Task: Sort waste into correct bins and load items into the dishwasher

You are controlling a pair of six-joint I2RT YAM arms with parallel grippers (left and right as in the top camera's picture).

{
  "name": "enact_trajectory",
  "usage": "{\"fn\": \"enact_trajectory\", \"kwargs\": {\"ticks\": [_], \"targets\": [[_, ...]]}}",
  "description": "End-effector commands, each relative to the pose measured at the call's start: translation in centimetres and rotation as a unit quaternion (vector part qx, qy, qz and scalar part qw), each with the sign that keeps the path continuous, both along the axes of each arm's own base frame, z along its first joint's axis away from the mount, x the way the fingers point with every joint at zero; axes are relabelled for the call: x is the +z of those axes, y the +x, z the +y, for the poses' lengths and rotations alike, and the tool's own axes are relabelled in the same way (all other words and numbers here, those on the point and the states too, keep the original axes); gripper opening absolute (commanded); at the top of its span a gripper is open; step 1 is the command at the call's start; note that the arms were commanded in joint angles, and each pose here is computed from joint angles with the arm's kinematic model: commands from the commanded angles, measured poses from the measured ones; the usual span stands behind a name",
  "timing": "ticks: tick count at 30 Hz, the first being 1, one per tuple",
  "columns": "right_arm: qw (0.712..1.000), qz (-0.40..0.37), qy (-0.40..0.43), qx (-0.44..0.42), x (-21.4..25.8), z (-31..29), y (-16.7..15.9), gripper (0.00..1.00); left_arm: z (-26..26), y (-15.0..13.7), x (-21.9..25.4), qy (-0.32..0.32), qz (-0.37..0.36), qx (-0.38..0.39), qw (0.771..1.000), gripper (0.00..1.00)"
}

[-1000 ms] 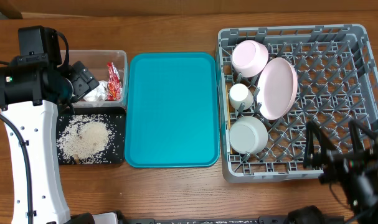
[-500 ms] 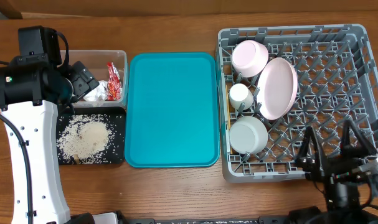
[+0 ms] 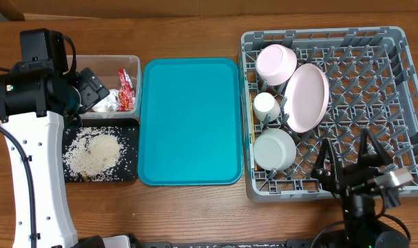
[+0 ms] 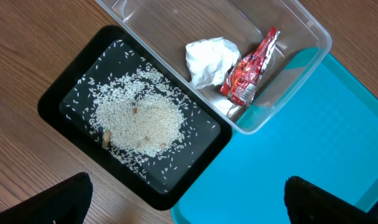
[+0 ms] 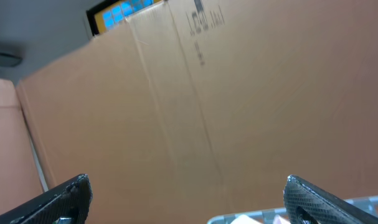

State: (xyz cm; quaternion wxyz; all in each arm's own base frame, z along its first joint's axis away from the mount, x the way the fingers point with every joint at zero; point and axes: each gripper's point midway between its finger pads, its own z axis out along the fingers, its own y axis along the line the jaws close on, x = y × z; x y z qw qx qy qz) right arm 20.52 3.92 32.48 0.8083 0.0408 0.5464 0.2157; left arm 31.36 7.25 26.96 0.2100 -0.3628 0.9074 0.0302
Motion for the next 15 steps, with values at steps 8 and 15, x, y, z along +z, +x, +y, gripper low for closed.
{"fn": "enact_trajectory", "kwargs": {"ticks": [8,15], "targets": [[0.999,0.034,-0.006,-0.006,-3.8,0.0,1.4,1.0,0.0,0.1,0.1,0.004,-0.001,-0.006,1.0,1.0],[0.996,0.081,-0.019,0.008,-8.1,0.7,2.7,1.0,0.0,0.1,0.1,0.004,-0.001,-0.006,1.0,1.0]]}}
